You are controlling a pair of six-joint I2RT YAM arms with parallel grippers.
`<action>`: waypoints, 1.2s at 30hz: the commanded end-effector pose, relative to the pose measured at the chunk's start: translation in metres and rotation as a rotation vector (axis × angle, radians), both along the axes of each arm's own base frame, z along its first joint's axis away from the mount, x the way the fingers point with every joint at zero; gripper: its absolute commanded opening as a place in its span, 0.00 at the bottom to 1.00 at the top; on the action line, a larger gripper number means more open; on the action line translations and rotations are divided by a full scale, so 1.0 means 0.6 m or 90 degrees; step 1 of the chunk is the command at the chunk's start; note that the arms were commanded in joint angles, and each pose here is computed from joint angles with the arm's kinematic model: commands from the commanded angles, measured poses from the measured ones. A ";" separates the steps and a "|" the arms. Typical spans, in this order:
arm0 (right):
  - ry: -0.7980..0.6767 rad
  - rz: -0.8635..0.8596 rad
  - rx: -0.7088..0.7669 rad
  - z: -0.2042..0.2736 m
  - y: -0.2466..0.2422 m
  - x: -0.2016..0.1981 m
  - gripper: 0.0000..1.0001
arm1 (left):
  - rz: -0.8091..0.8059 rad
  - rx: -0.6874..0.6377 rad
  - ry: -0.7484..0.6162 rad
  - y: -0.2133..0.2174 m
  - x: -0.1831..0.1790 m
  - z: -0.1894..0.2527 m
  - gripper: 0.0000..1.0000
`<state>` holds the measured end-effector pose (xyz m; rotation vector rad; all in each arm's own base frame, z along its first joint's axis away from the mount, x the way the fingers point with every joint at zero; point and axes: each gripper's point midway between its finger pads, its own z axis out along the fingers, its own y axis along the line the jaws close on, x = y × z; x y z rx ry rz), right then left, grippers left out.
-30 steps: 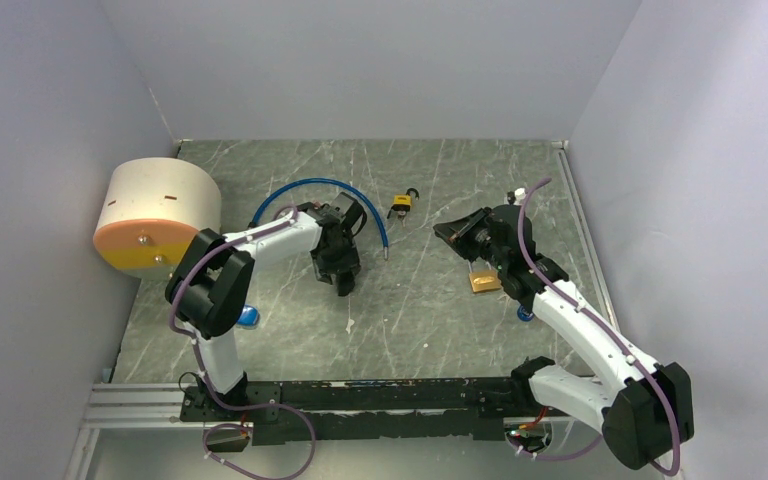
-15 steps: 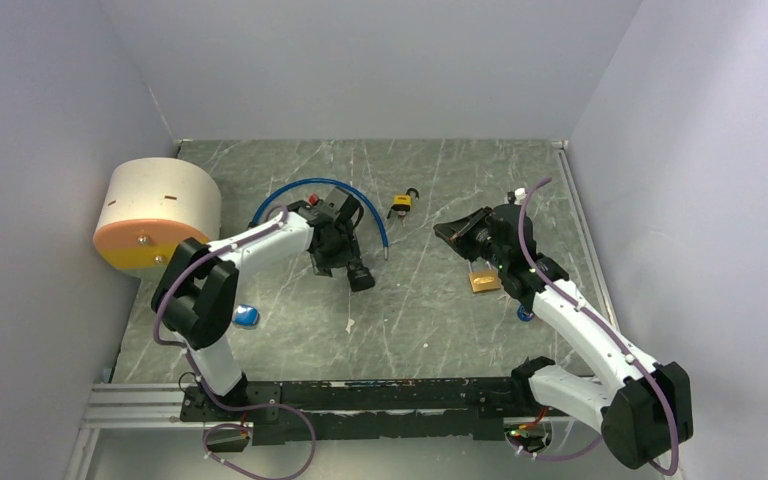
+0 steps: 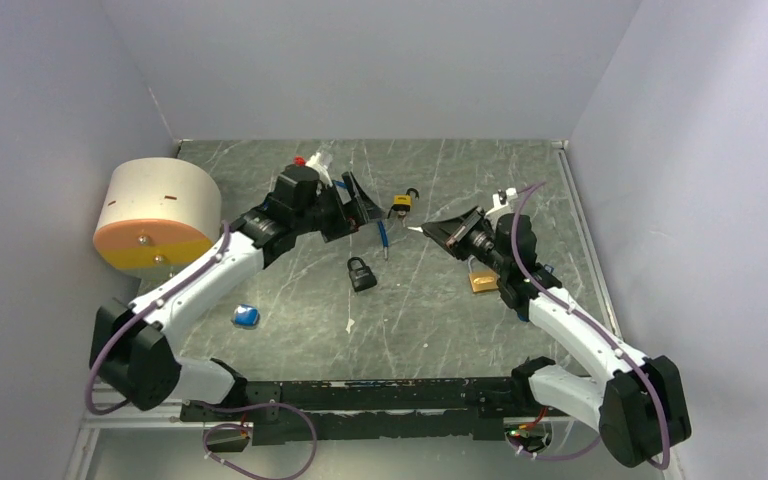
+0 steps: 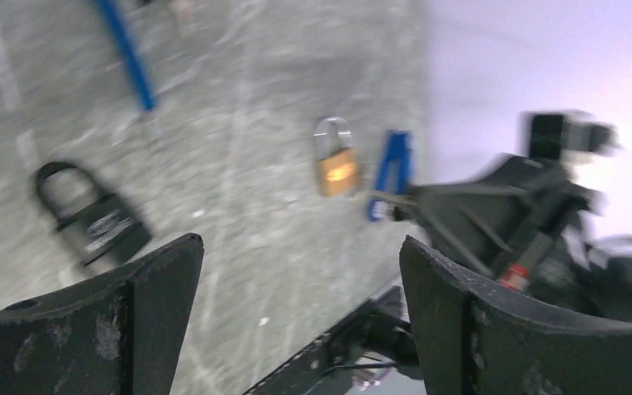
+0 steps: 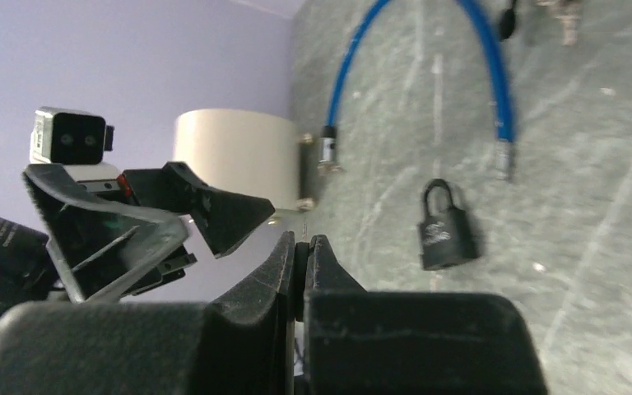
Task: Unlock with the key
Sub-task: Adjust the key.
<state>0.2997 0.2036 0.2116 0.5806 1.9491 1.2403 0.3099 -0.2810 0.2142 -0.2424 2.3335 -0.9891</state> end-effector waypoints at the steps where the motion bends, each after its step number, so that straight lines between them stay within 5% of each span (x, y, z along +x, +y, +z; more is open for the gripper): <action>1: -0.150 0.108 0.136 0.121 0.042 -0.016 0.00 | -0.134 -0.192 -0.147 -0.060 -0.023 0.131 0.93; 5: -0.183 0.148 0.193 0.160 0.053 -0.030 0.00 | -0.164 -0.221 -0.133 -0.068 -0.038 0.141 0.92; 12: -0.216 0.191 0.241 0.202 0.061 -0.047 0.00 | -0.182 -0.393 -0.130 -0.080 -0.040 0.208 0.85; 18: -0.217 0.196 0.255 0.212 0.060 -0.052 0.00 | -0.215 -0.485 -0.109 -0.092 -0.039 0.232 0.48; 22: -0.211 0.195 0.261 0.212 0.060 -0.051 0.00 | -0.229 -0.519 -0.099 -0.095 -0.044 0.243 0.33; 27: -0.206 0.183 0.258 0.212 0.059 -0.045 0.00 | -0.239 -0.516 -0.089 -0.094 -0.055 0.245 0.38; 36: -0.207 0.176 0.269 0.219 0.060 -0.034 0.00 | -0.239 -0.486 -0.071 -0.093 -0.062 0.226 0.34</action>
